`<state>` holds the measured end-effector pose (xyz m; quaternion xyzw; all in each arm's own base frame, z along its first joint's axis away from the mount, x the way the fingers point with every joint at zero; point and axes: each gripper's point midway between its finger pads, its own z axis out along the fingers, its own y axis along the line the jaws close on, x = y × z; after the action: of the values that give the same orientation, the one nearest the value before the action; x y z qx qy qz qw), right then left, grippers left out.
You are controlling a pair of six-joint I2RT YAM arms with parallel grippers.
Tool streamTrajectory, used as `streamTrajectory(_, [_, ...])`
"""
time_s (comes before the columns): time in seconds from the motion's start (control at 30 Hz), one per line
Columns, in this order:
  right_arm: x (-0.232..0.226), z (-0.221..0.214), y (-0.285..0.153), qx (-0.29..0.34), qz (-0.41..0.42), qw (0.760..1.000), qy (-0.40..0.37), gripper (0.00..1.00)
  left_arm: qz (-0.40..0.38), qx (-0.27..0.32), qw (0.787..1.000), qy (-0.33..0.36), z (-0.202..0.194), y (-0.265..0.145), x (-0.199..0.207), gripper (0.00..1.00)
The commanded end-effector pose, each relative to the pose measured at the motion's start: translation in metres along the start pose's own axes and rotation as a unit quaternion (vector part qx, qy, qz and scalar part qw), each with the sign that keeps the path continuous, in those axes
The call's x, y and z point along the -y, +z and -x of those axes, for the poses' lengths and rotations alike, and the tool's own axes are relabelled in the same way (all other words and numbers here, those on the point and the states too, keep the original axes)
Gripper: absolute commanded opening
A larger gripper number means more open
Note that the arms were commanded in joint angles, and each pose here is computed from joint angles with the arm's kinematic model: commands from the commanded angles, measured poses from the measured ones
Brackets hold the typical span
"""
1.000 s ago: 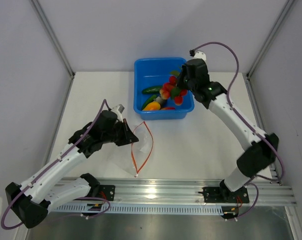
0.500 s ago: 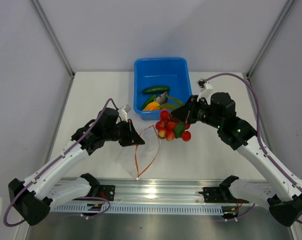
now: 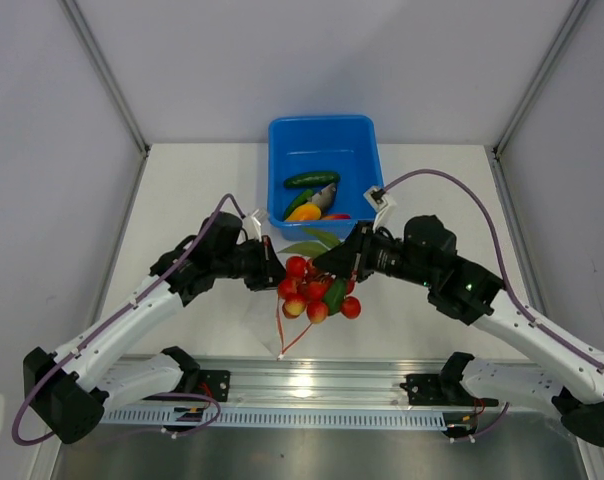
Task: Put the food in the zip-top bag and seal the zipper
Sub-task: Place the fake fruit in the zipper food storage bag.
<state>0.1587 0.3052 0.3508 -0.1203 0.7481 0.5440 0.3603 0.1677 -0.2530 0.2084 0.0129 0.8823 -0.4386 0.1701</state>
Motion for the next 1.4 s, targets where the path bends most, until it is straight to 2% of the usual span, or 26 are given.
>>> streamTrajectory(0.0, [-0.005,-0.002,0.011,0.032,-0.007,0.999,0.024,0.0,-0.043,0.019,0.999,0.002,0.011,-0.01,0.026,0.01])
streamTrajectory(0.33, [0.06,-0.03,0.012,0.048,-0.175,0.983,0.033,0.0,-0.063,0.042,0.997,0.014,0.011,-0.024,0.035,0.01])
streamTrajectory(0.6, [0.096,-0.029,0.014,0.066,-0.294,0.952,0.048,0.0,-0.09,0.031,0.995,0.017,0.005,-0.023,0.04,0.01])
streamTrajectory(0.87, [0.084,-0.014,0.042,0.102,-0.308,0.941,0.097,0.0,-0.093,0.023,0.995,0.014,0.002,-0.017,0.036,0.0])
streamTrajectory(1.03, [0.087,-0.009,0.045,0.138,-0.351,0.921,0.104,0.0,-0.103,0.019,0.994,0.005,0.0,-0.016,0.038,0.01])
streamTrajectory(1.3, [0.1,-0.041,0.073,0.123,-0.392,0.911,0.022,0.0,-0.137,0.02,0.99,-0.007,0.001,-0.023,0.056,0.01])
streamTrajectory(1.33, [0.099,-0.048,0.078,0.116,-0.394,0.912,0.01,0.02,-0.142,0.022,0.99,-0.01,0.002,-0.026,0.06,0.01])
streamTrajectory(1.37, [0.099,-0.051,0.081,0.109,-0.394,0.913,-0.008,0.12,-0.146,0.022,0.989,-0.011,0.002,-0.027,0.062,0.01])
